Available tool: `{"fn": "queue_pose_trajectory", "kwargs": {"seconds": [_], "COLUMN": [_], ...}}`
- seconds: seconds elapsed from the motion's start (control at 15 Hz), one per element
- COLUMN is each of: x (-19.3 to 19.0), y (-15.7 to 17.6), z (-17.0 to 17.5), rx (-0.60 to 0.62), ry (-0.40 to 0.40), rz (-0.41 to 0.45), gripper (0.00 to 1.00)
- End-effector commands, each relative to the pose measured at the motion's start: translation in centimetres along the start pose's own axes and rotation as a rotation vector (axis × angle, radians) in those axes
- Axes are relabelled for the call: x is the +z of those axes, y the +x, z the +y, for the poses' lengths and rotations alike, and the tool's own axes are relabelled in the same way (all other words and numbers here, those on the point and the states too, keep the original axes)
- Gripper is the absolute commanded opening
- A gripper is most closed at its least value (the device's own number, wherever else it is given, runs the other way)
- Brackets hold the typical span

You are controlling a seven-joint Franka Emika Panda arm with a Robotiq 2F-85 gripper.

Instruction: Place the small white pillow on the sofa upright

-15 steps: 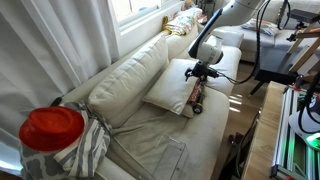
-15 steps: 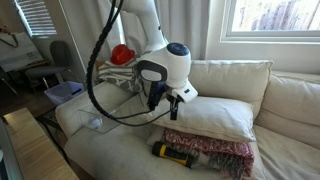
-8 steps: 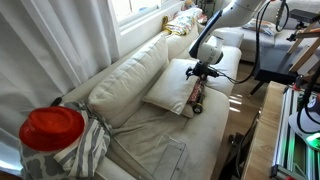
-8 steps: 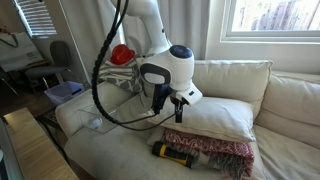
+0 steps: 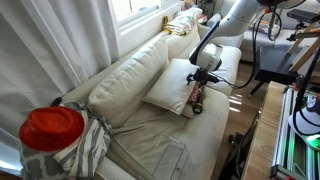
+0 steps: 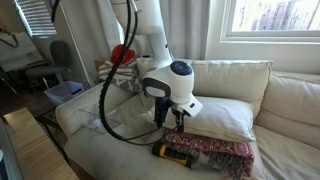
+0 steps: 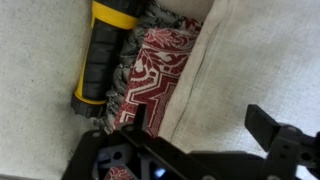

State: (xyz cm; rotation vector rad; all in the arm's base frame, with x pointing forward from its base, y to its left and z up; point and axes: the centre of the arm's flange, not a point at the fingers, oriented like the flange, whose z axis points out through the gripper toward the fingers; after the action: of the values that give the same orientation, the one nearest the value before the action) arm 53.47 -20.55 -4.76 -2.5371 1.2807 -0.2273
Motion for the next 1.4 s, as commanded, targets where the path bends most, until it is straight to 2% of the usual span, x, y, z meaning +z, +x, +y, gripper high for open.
{"fn": "queue_pose_trajectory", "kwargs": {"seconds": [0.0, 0.4, 0.47, 0.53, 1.07, 1.2, 1.33], "x": [2.8, 5.4, 5.7, 5.9, 4.4, 3.8, 3.2], "y": [0.8, 0.9, 0.9, 0.9, 0.9, 1.0, 1.0], "z": [0.8, 1.3, 1.2, 1.2, 0.2, 0.1, -0.1], "rx": [0.013, 0.049, 0.058, 0.062, 0.059, 0.065, 0.065], "ry": [0.026, 0.022, 0.024, 0.026, 0.005, 0.003, 0.003], "rz": [0.066, 0.135, 0.145, 0.148, 0.19, 0.199, 0.212], "gripper": [1.0, 0.99, 0.92, 0.74, 0.14, 0.0, 0.0]}}
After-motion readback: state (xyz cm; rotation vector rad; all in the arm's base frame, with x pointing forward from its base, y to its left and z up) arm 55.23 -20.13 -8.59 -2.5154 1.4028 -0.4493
